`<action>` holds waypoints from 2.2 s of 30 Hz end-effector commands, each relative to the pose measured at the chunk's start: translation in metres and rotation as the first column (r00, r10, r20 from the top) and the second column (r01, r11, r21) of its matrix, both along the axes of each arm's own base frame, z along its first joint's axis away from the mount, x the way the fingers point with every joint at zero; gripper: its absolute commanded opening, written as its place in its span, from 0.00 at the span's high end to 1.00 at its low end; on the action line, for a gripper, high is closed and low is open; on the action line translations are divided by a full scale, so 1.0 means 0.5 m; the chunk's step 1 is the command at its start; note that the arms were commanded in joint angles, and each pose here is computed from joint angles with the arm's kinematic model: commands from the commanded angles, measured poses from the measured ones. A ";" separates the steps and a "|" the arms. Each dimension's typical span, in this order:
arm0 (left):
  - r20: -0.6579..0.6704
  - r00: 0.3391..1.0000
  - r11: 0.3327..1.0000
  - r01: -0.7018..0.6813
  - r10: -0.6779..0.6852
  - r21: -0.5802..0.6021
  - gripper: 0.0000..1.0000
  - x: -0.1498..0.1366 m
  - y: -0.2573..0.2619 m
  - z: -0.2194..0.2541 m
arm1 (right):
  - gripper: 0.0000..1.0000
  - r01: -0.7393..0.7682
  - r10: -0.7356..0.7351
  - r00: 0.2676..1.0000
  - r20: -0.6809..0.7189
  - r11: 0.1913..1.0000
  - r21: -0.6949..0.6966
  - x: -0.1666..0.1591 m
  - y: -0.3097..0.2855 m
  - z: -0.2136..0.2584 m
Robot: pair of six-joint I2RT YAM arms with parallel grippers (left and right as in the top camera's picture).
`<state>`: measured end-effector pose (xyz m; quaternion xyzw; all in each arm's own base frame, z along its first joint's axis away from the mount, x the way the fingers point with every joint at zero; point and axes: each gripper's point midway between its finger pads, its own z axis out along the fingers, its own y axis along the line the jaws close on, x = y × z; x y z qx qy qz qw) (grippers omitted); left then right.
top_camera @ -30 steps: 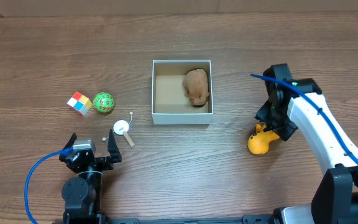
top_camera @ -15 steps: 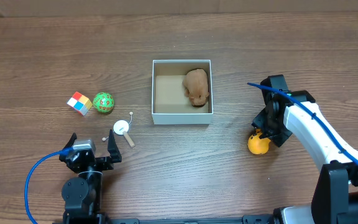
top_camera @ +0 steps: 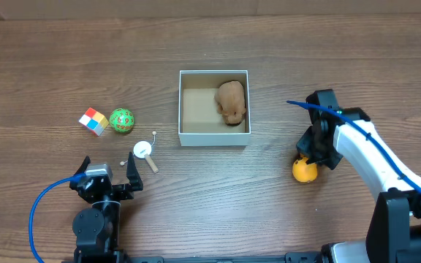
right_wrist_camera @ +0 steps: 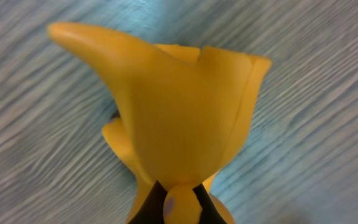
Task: Pack container
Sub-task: 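Lift the yellow toy and lower it into the box beside hamster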
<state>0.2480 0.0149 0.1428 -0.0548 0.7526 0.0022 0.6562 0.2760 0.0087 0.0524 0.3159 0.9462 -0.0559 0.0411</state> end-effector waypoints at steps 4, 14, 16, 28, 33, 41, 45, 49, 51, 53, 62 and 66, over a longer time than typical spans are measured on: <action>0.010 1.000 1.000 -0.004 0.004 -0.012 0.00 0.000 0.000 0.003 | 0.96 -0.254 0.250 0.925 0.286 0.967 -0.025 0.147 0.059 0.271; 0.010 1.000 1.000 -0.004 0.004 -0.012 0.00 0.000 0.000 0.003 | 0.96 -0.594 0.500 0.665 0.555 0.804 -0.012 0.167 0.293 0.488; 0.010 1.000 1.000 -0.004 0.004 -0.012 0.00 0.000 0.000 0.003 | 0.96 -0.649 0.539 0.606 0.586 0.760 -0.028 0.167 0.349 0.495; 0.010 1.000 1.000 -0.004 0.004 -0.012 0.00 0.000 0.000 0.003 | 0.96 -0.724 0.656 0.536 0.532 0.681 -0.110 0.227 0.481 0.385; 0.009 1.000 1.000 -0.004 0.004 -0.012 0.00 0.000 0.000 0.003 | 0.96 -0.761 0.696 0.514 0.500 0.640 -0.109 0.257 0.522 0.315; 0.009 1.000 1.000 -0.004 0.004 -0.012 0.00 0.000 0.000 0.003 | 0.96 -0.773 0.713 0.518 0.472 0.627 -0.099 0.269 0.549 0.260; 0.009 1.000 1.000 -0.004 0.004 -0.012 0.00 0.000 0.000 0.003 | 0.96 -0.770 0.712 0.531 0.460 0.632 -0.089 0.278 0.558 0.229; 0.009 1.000 1.000 -0.004 0.004 -0.012 0.00 0.000 0.000 0.003 | 0.96 -0.764 0.708 0.548 0.445 0.640 -0.078 0.286 0.565 0.197; 0.009 1.000 1.000 -0.004 0.004 -0.012 0.00 0.000 0.000 0.003 | 0.96 -0.757 0.701 0.561 0.440 0.649 -0.069 0.288 0.566 0.185; 0.009 1.000 1.000 -0.004 0.004 -0.012 0.00 0.000 0.000 0.003 | 0.96 -0.761 0.699 0.562 0.442 0.646 -0.055 0.289 0.573 0.176; 0.010 1.000 1.000 -0.004 0.004 -0.012 0.00 0.000 0.000 0.003 | 0.96 -0.746 0.662 0.572 0.484 0.665 -0.029 0.306 0.594 0.170; 0.010 1.000 1.000 -0.004 0.004 -0.012 0.00 0.000 0.000 0.003 | 0.96 -0.736 0.656 0.594 0.466 0.677 -0.014 0.307 0.595 0.145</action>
